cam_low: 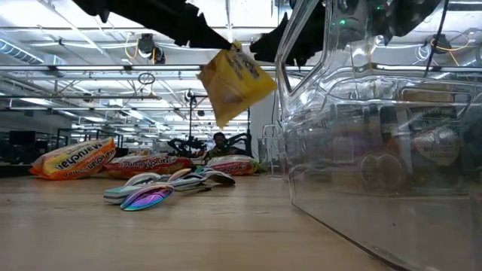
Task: Pick & Place Food Item
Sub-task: Put the yellow noodle pack into the top transparent bin, then put the orange noodle pack into the top transparent bin
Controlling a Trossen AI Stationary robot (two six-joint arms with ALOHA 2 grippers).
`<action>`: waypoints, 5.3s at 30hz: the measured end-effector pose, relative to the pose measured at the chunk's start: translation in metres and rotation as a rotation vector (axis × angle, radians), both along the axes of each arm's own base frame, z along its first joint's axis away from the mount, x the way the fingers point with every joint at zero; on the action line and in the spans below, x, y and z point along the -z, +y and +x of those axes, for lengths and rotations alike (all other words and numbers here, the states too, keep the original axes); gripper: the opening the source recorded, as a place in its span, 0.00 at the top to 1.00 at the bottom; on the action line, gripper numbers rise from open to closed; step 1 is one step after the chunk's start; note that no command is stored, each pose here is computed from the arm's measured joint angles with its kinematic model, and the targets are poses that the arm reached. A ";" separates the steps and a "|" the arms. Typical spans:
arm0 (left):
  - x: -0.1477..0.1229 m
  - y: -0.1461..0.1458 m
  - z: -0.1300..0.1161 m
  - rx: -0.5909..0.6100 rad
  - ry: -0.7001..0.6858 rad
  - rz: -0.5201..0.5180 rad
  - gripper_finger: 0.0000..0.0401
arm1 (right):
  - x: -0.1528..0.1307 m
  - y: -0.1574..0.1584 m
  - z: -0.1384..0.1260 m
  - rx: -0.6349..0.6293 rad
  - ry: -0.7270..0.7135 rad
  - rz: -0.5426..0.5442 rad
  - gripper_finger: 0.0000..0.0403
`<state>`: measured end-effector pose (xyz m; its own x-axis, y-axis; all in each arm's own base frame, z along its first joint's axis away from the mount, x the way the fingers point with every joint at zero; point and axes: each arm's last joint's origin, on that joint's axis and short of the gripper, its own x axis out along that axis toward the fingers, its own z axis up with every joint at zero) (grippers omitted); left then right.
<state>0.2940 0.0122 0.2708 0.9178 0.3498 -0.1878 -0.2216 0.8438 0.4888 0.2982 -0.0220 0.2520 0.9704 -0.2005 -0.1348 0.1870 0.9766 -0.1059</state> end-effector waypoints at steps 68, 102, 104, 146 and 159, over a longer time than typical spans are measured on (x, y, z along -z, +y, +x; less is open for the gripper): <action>-0.028 -0.012 -0.008 0.089 -0.141 -0.173 0.72 | -0.042 -0.160 -0.091 0.263 0.270 -0.277 1.00; -0.025 -0.012 -0.008 0.076 -0.134 -0.248 0.72 | -0.011 -0.238 -0.083 0.010 0.703 -0.465 1.00; -0.025 -0.012 -0.008 0.076 -0.134 -0.248 0.72 | -0.007 -0.240 -0.083 -0.001 0.691 -0.433 1.00; -0.025 -0.012 -0.008 0.075 -0.128 -0.248 0.72 | -0.064 -0.211 -0.079 0.292 0.395 -0.236 0.56; -0.001 0.000 -0.019 -0.312 0.028 -0.293 0.72 | -0.070 -0.102 -0.099 -0.170 0.089 0.170 0.59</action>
